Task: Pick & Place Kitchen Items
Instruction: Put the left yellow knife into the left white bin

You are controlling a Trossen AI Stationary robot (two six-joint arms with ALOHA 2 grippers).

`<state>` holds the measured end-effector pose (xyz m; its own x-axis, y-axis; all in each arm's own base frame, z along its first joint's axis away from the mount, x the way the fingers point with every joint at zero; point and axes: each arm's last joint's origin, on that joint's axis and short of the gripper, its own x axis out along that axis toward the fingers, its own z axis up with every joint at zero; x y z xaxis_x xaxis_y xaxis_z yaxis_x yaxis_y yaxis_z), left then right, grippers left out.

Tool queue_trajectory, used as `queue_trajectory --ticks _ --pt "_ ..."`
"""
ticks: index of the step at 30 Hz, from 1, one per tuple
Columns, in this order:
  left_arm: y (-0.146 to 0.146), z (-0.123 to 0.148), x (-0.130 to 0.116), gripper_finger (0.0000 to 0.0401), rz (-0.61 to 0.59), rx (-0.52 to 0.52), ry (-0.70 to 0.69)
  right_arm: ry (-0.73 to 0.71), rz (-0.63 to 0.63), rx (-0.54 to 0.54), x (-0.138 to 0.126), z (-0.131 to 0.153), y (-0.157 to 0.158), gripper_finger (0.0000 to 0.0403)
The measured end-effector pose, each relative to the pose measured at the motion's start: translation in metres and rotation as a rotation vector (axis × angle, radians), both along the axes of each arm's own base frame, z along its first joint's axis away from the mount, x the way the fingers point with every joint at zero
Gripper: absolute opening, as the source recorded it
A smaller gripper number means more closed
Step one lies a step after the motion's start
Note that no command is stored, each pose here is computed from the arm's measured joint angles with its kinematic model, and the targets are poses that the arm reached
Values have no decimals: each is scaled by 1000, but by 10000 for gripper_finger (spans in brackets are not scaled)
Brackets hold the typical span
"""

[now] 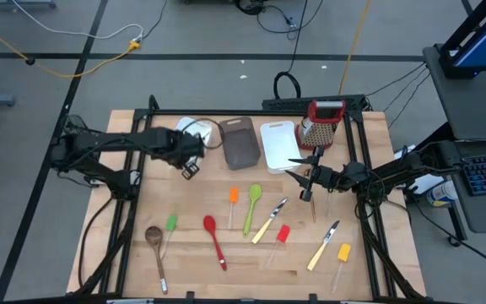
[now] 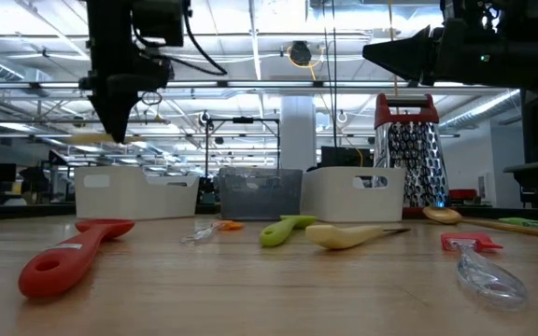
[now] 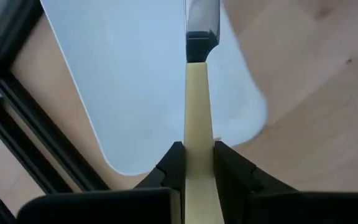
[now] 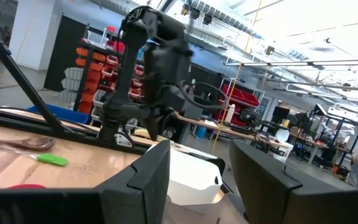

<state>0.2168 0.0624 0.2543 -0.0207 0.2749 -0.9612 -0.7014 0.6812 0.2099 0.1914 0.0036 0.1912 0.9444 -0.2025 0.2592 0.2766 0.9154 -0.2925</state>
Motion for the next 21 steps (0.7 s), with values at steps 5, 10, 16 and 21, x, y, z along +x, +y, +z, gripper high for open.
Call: queue_trajectory --ticks 5,10,16,21 --pt "27 -5 -10 48 -4 -123 47 0 0 -1 0 0 0 160" --pt "46 -15 -17 49 6 -189 148 2 -2 -8 0 0 0 160" --pt "64 -27 -19 50 9 -232 206 5 -17 -18 0 0 -2 160" --pt "75 -40 -18 51 -25 -285 271 10 -34 6 0 -1 -7 160"
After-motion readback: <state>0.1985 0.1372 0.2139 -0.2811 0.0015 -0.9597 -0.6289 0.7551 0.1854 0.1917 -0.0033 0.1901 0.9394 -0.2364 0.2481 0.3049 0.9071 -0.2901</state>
